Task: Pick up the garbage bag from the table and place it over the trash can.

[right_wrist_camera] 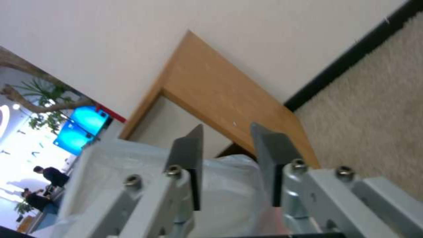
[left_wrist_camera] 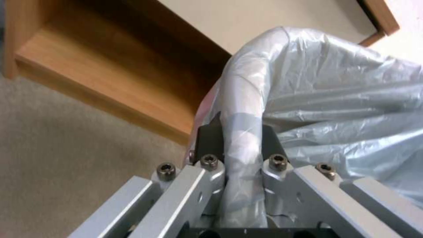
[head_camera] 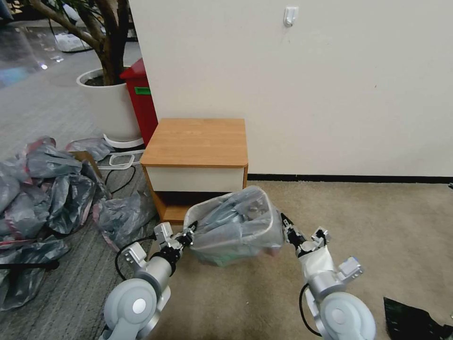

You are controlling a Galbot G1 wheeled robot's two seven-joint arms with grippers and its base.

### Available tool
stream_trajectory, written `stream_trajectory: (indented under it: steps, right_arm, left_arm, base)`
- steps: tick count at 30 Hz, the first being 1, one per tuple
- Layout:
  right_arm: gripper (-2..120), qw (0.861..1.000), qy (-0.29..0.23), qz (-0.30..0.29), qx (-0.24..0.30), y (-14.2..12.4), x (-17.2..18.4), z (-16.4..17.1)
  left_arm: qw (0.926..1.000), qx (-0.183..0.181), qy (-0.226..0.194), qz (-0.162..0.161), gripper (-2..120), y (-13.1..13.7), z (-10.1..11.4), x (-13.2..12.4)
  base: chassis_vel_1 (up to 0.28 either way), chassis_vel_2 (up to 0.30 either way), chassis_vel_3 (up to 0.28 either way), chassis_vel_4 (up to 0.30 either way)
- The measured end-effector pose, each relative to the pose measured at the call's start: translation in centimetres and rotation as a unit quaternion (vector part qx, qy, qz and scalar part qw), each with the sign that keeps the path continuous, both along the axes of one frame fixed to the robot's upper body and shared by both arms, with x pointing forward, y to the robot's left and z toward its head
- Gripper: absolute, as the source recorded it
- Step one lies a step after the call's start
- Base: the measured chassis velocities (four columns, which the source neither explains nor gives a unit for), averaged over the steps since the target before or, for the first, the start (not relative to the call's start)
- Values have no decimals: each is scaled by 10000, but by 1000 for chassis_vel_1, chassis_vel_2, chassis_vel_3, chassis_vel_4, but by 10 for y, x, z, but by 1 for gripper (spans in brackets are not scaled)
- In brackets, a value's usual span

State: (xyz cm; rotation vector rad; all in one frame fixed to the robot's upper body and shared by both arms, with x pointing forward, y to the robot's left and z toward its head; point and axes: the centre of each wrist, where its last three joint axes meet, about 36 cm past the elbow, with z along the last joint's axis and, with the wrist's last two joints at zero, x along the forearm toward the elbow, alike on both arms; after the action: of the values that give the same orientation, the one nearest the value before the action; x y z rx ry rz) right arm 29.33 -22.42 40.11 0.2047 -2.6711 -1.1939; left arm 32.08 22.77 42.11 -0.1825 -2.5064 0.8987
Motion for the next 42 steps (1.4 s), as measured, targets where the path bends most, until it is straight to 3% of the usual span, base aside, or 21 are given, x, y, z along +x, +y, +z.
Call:
stream_trajectory:
  steps: [6, 9, 12, 13, 15, 16, 20, 21, 24, 26, 30, 33, 39, 42]
  right_arm:
    - [52, 9986, -523, 57, -74, -6, 4, 31]
    - [61, 9950, -830, 435, -359, -3, 6, 55]
    - [74, 9734, -1269, 1508, -1164, 17, 10, 96]
    - [74, 9734, -1269, 1508, -1164, 17, 10, 96]
    - [66, 9381, -1599, 2322, -2013, 44, 16, 110]
    - [66, 9381, -1599, 2322, -2013, 44, 16, 110]
    - [47, 8540, -1984, 3315, -3485, 87, 28, 101]
    - [47, 8540, -1984, 3315, -3485, 87, 28, 101]
    - [34, 8099, -2092, 3794, -3954, 109, 34, 94]
    - [25, 7917, -2016, 4037, -4118, 119, 39, 93]
    - [15, 7800, -1918, 4114, -4307, 126, 48, 87]
    - [0, 7726, -1711, 3999, -4626, 134, 64, 80]
    - [0, 7617, -1398, 3977, -4920, 138, 75, 74]
    - [0, 7495, -1197, 3990, -5145, 140, 80, 66]
  left_arm:
    - [9991, 433, -33, 12, 5, 6, -3, -2]
    - [9975, 693, -89, -43, 5, 7, -5, -5]
    - [9930, 1139, -286, -142, 5, 3, -7, -8]
    - [9930, 1139, -286, -142, 5, 3, -7, -8]
    - [9879, 1460, -474, -207, 5, -1, -8, -10]
    - [9879, 1460, -474, -207, 5, -1, -8, -10]
    - [9770, 1965, -782, -275, 5, -9, -6, -14]
    - [9770, 1965, -782, -275, 5, -9, -6, -14]
    - [9659, 2340, -1053, -356, 5, -11, -5, -17]
    - [9608, 2472, -1186, -422, 5, -12, -4, -19]
    - [9563, 2568, -1314, -487, 5, -13, -4, -22]
    - [9514, 2651, -1460, -574, 5, -13, -5, -25]
    - [9503, 2629, -1552, -614, 5, -14, -1, -27]
    - [9498, 2603, -1613, -640, 5, -16, 2, -27]
  base:
    - [0, 0, 0, 0]
    - [0, 0, 0, 0]
    - [0, 0, 0, 0]
    - [0, 0, 0, 0]
    - [0, 0, 0, 0]
    - [0, 0, 0, 0]
    - [0, 0, 0, 0]
    - [0, 0, 0, 0]
    - [0, 0, 0, 0]
    - [0, 0, 0, 0]
    - [0, 0, 0, 0]
    - [0, 0, 0, 0]
    - [0, 0, 0, 0]
    - [0, 0, 0, 0]
